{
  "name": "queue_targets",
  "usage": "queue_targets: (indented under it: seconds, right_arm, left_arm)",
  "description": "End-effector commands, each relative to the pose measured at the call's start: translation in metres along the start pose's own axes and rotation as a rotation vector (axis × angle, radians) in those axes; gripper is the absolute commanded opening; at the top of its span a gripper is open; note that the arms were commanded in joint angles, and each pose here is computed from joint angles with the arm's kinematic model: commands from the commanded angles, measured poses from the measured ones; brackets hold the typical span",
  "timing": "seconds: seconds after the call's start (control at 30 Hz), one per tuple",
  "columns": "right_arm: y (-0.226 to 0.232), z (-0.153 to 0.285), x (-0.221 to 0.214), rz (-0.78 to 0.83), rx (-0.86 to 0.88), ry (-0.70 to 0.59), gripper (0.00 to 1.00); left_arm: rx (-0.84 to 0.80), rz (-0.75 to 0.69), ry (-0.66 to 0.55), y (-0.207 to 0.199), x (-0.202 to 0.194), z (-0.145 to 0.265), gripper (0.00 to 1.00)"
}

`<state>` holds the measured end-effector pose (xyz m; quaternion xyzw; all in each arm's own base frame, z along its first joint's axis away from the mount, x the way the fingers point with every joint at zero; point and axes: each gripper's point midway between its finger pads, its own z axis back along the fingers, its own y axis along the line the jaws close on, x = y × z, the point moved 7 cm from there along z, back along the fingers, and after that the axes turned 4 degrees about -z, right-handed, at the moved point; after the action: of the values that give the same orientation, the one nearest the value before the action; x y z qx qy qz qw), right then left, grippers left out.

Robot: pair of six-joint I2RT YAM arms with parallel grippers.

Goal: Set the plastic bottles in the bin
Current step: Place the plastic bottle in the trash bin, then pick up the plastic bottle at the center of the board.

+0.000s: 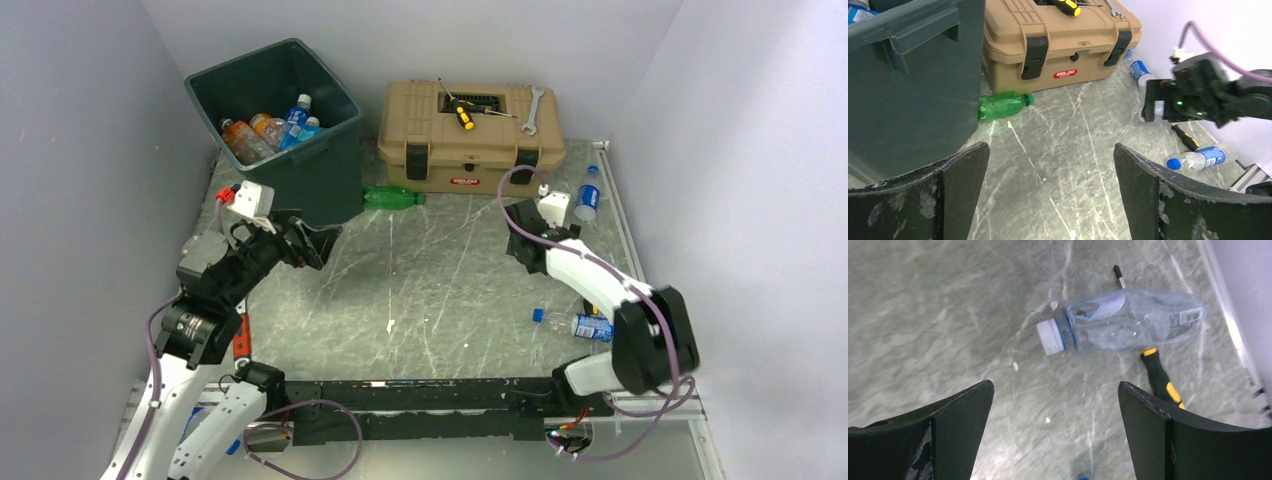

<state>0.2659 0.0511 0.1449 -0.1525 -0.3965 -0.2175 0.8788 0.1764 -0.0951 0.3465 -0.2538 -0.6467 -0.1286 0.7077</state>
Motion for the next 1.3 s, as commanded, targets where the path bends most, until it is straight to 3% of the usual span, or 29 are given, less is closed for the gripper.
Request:
queue_targets:
  seconds: [0.0,0.13,0.3,0.47,0.6,0.77,0.9,1.13,1.27]
  right_arm:
    - [0.002,-0.016,0.017,0.152,-0.168,0.003,1.00]
    - [0.007,-0.032,0.013,0.236,-0.263,0.032,1.00]
    - [0.009,-0.039,0.010,0.212,-0.237,0.025,1.00]
    - [0.007,-0.020,0.024,-0.021,-0.047,-0.056,1.00]
    - [-0.029,-0.022,0.040,-0.313,0.009,-0.064,0.99]
    - [-0.067,-0.046,0.045,-0.539,0.017,0.009,0.88]
    - [-0.075,-0.066,0.038,-0.578,0.001,0.073,0.77]
    - [-0.066,-0.084,0.027,-0.613,0.034,0.132,0.67]
    - [-0.057,-0.088,0.011,-0.663,0.078,0.188,0.58]
  left_arm:
    - [-0.050,0.033,-0.030,-0.007,0.000,0.003,0.99]
    - [-0.086,0.036,-0.026,-0.013,-0.006,0.004,0.99]
    - [-0.055,0.003,-0.019,-0.013,-0.008,0.013,1.00]
    - [-0.059,-0.002,-0.015,-0.015,-0.010,0.015,0.99]
    - [-0.063,-0.002,-0.018,-0.016,-0.010,0.017,1.00]
    - [-0.062,0.002,-0.015,-0.016,-0.011,0.017,1.00]
    - [-0.064,0.005,-0.006,-0.016,-0.013,0.015,0.99]
    - [-0.051,0.011,0.011,-0.014,-0.016,0.012,1.00]
    - [-0.042,0.013,0.011,-0.013,-0.016,0.011,1.00]
